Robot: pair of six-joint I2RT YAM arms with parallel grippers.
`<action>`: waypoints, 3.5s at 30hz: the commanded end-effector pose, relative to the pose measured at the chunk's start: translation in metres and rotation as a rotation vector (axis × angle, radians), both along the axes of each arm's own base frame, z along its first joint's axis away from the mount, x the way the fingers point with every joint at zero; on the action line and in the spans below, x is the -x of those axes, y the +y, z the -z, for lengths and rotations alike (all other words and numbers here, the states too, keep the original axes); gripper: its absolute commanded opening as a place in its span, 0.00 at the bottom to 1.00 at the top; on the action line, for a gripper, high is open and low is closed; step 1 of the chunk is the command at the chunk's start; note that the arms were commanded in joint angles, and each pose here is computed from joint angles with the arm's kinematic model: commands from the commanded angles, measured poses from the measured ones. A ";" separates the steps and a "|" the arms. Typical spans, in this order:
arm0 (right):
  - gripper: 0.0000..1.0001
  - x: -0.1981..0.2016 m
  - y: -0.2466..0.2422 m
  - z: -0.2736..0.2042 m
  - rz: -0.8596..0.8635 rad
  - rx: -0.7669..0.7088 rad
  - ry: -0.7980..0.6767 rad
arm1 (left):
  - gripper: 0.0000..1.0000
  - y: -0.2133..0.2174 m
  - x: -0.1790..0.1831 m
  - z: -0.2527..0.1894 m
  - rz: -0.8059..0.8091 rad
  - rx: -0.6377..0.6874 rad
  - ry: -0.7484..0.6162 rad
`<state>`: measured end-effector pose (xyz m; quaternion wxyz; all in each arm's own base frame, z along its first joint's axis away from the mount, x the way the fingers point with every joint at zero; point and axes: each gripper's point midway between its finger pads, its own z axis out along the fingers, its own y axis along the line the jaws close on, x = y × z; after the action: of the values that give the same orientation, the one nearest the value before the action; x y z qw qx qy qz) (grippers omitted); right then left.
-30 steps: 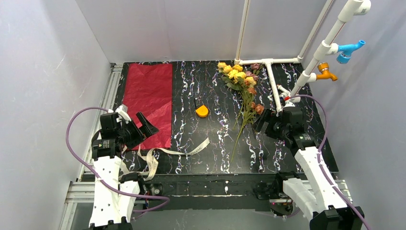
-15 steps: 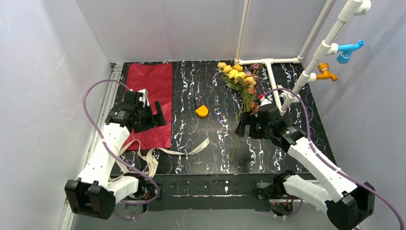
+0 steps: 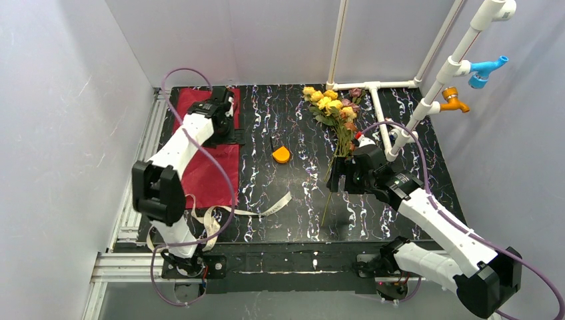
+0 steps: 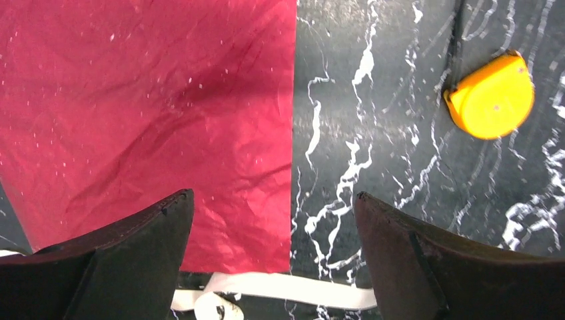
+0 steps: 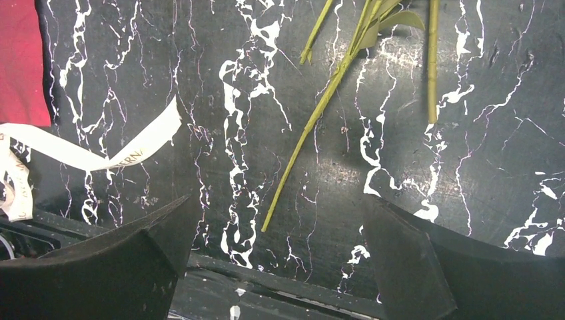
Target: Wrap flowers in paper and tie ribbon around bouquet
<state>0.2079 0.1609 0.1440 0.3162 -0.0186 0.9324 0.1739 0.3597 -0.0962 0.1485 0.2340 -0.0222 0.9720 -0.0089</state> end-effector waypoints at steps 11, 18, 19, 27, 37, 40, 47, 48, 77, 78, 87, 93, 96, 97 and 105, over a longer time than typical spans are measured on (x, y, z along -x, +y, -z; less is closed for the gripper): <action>1.00 0.009 -0.002 -0.013 0.009 -0.019 0.011 | 0.73 -0.003 -0.076 0.056 -0.004 -0.252 0.097; 1.00 0.018 -0.011 -0.006 0.014 0.001 0.017 | 0.67 0.002 -0.094 0.076 -0.008 -0.326 0.118; 1.00 0.019 -0.012 -0.004 0.014 0.000 0.022 | 0.67 0.004 -0.095 0.080 -0.010 -0.342 0.124; 1.00 0.021 -0.011 0.005 -0.001 0.009 0.044 | 0.53 0.005 -0.099 0.103 0.004 -0.371 0.162; 1.00 0.019 -0.012 0.003 -0.001 0.021 0.036 | 0.00 0.000 -0.100 0.108 0.022 -0.343 0.173; 1.00 0.019 -0.013 0.001 0.002 0.022 0.030 | 0.00 -0.006 -0.099 0.095 0.025 -0.306 0.152; 1.00 0.014 -0.015 -0.011 0.009 0.029 -0.001 | 0.00 -0.016 -0.094 0.037 0.023 -0.207 0.056; 1.00 0.013 -0.014 -0.014 0.008 0.025 -0.007 | 0.00 -0.017 -0.092 0.028 0.023 -0.194 0.044; 1.00 -0.011 0.064 -0.013 -0.114 -0.209 0.092 | 0.98 -0.031 -0.085 0.008 -0.035 -0.091 -0.001; 1.00 -0.009 0.061 -0.012 -0.111 -0.200 0.093 | 0.98 -0.032 -0.089 0.019 -0.030 -0.106 0.019; 1.00 0.001 0.047 0.000 -0.098 -0.152 0.101 | 0.98 -0.019 -0.111 0.072 -0.043 -0.310 0.073; 1.00 0.002 0.046 0.006 -0.107 -0.136 0.117 | 0.91 -0.010 -0.103 0.102 -0.071 -0.303 0.139; 1.00 0.002 0.044 0.007 -0.112 -0.122 0.117 | 0.82 -0.008 -0.098 0.117 -0.088 -0.223 0.170; 1.00 0.003 0.044 0.007 -0.115 -0.118 0.115 | 0.81 -0.006 -0.097 0.121 -0.094 -0.204 0.175; 1.00 0.003 0.040 0.008 -0.111 -0.101 0.113 | 0.50 -0.007 -0.086 0.149 -0.105 -0.036 0.239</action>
<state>0.2064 0.2046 0.1390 0.2515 -0.0360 0.9346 0.2488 0.4652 -0.1138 0.0255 0.1611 -0.0581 0.9845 0.0387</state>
